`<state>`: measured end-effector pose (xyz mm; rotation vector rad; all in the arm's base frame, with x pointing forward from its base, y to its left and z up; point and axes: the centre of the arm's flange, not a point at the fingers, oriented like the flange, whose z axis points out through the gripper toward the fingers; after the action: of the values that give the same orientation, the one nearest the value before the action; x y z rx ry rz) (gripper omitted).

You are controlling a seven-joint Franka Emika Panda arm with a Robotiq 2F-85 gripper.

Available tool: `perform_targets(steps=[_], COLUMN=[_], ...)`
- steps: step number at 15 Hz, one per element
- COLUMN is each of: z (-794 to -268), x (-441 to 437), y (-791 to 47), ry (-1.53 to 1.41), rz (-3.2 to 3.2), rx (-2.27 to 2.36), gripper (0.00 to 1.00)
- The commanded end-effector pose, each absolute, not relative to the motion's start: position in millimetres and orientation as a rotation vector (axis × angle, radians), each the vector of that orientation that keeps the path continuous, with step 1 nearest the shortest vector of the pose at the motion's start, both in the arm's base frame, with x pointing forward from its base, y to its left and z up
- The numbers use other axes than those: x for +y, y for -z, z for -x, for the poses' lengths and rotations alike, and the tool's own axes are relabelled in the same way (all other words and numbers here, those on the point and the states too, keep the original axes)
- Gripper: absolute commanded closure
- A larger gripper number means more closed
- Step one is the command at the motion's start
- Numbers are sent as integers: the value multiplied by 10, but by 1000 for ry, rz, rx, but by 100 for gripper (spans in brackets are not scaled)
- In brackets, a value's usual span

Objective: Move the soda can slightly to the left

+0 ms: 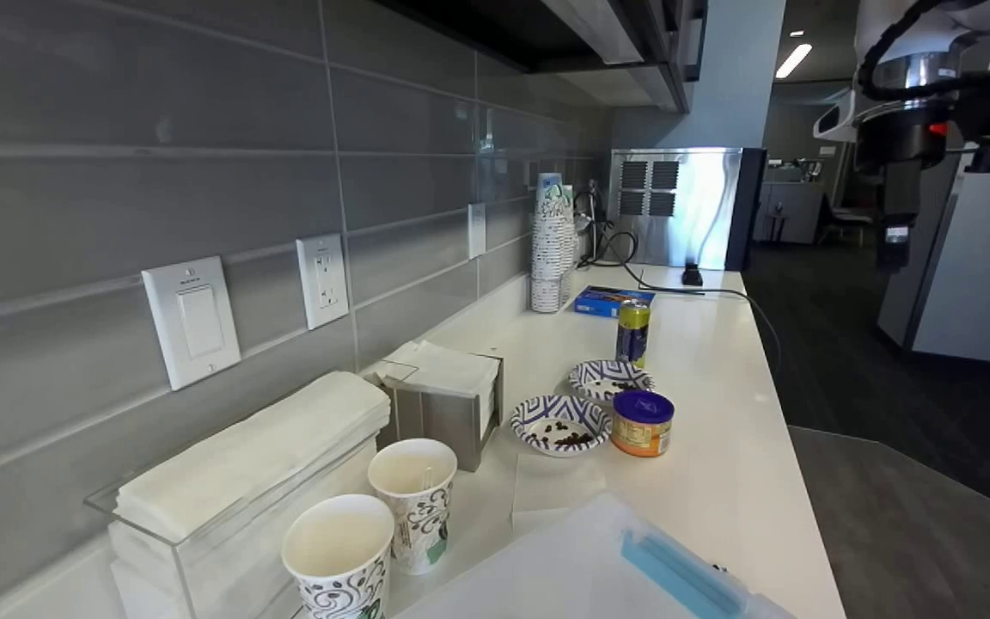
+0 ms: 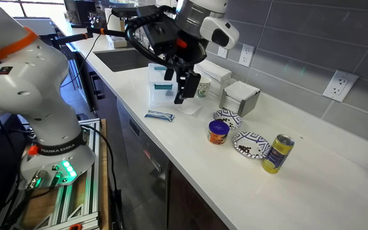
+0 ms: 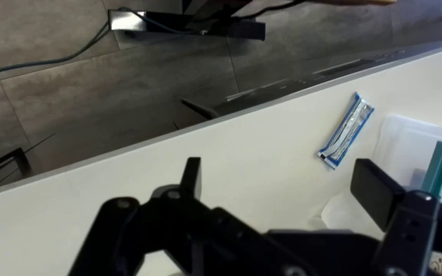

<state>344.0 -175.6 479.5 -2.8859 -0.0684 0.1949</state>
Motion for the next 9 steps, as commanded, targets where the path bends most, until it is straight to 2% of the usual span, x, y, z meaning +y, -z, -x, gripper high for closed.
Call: perform_targets(steps=[1,9], z=[-3920,-5081], x=[-1718,-1739], y=[-4577,-4066], ry=[-52,335], rz=[2965,3051], rx=[15,305], gripper=[0,0])
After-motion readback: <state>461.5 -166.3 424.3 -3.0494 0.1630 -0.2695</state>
